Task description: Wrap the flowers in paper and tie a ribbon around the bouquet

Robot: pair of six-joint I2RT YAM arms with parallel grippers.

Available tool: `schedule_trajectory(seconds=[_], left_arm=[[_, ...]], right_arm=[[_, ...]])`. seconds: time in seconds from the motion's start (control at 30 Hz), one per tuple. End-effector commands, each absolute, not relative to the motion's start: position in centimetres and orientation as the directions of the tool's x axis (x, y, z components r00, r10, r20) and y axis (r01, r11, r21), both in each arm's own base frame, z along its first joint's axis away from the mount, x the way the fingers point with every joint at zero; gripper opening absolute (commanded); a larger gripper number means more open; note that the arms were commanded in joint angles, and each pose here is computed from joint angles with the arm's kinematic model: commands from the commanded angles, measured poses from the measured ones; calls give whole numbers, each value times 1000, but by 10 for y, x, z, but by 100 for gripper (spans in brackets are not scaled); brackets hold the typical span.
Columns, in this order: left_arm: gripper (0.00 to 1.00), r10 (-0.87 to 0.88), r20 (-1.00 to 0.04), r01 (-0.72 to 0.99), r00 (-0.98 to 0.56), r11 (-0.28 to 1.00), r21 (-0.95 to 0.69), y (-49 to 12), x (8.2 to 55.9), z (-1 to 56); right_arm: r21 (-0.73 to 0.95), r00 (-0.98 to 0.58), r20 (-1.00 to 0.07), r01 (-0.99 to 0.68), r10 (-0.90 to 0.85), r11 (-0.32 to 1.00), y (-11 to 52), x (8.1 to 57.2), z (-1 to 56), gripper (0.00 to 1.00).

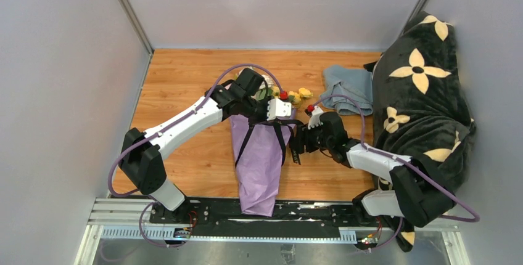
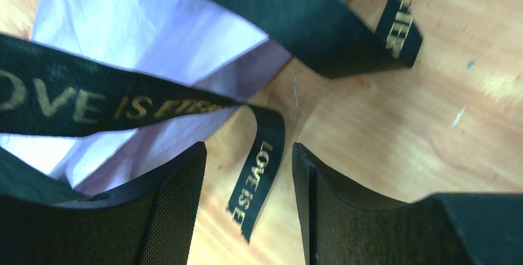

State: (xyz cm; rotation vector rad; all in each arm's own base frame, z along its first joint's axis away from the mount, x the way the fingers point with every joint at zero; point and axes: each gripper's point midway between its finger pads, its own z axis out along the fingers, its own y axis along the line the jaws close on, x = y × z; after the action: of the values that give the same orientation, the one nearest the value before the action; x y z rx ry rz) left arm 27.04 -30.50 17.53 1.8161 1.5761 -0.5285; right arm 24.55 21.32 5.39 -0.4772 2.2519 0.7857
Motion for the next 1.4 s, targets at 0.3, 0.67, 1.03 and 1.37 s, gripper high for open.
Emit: schedule_trajectory(seconds=[0.3, 0.67, 1.03, 1.37], left_arm=[[0, 692, -698, 979, 183, -65, 192, -310, 267, 171], [0, 695, -695, 978, 184, -59, 200, -308, 268, 175], [0, 706, -684, 976, 186, -50, 213, -308, 273, 175], [0, 694, -699, 981, 173, -58, 185, -308, 265, 180]], right_arm=[[258, -449, -884, -704, -133, 662, 240, 286, 75, 54], [277, -520, -851, -571, -79, 772, 201, 283, 77, 0], [258, -459, -884, -634, -86, 729, 192, 249, 146, 0], [404, -405, -903, -682, 145, 610, 241, 290, 212, 0]])
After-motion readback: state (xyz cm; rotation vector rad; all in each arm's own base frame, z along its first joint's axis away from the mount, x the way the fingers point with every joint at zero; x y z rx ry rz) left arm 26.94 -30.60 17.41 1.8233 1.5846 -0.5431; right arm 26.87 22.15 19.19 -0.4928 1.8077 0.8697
